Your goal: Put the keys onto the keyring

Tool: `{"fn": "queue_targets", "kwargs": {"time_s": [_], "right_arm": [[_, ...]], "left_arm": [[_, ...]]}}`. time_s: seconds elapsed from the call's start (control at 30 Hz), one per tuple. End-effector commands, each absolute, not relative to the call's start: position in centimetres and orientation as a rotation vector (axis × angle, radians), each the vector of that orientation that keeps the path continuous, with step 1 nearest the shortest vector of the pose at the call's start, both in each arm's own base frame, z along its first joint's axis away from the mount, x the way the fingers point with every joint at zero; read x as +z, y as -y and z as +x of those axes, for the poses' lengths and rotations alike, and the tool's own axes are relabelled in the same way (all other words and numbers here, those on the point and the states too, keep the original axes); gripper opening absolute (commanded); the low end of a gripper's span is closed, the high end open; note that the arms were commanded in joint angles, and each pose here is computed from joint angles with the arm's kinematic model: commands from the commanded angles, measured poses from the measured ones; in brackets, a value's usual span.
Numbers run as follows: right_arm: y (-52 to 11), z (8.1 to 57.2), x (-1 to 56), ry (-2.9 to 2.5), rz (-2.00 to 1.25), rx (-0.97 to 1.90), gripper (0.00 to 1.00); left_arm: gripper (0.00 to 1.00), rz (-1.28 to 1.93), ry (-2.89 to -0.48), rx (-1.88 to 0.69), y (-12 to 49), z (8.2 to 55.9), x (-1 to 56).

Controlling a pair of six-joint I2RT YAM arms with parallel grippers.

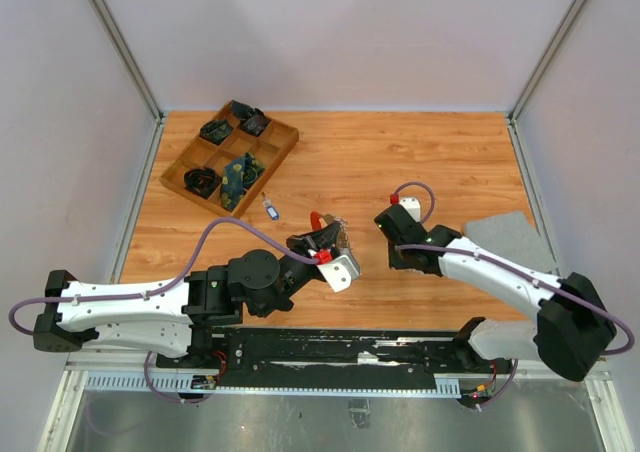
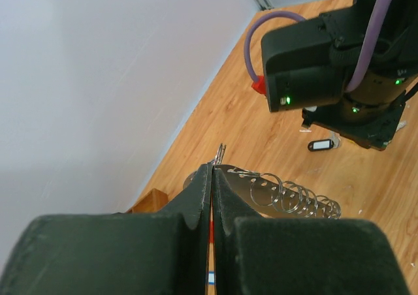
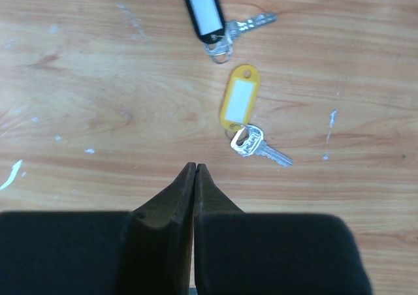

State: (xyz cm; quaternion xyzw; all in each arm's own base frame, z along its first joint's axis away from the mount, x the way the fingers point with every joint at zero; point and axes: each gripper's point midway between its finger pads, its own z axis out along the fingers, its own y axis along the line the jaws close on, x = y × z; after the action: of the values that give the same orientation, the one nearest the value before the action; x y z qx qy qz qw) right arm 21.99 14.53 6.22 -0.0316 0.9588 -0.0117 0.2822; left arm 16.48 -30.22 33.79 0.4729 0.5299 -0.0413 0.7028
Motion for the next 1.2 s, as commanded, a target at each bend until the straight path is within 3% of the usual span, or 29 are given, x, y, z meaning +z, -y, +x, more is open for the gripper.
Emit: {"fn": "queue_targets", "kwargs": {"time_s": [0.0,0.1,0.23,0.63,1.17], "right_arm": [[-14.6,21.7,6.8,-2.574,-0.171,0.091,0.03],[-13.3,21.7,6.2,-2.636,-0.173,0.067,0.28],[-12.8,22.0,5.7,-2.702,-0.23,-0.023,0.38],[-12.8,22.6,3.3,-2.782,-0.246,-0.137,0.46],[-12.1,23.5,1.8,-2.801,-0.324,-0.109,0.38]], "left_arm": [[0.0,0.992,-1.169,-0.126,30.2,16.6,35.2],[0.01,0.994,-1.171,-0.126,30.2,16.6,35.1],[0.01,0.992,-1.173,-0.123,30.2,16.7,35.2],[0.0,0.99,-1.177,-0.119,30.2,17.0,35.1],[0.01,0.984,-1.177,-0.116,29.9,17.0,35.2]]}}
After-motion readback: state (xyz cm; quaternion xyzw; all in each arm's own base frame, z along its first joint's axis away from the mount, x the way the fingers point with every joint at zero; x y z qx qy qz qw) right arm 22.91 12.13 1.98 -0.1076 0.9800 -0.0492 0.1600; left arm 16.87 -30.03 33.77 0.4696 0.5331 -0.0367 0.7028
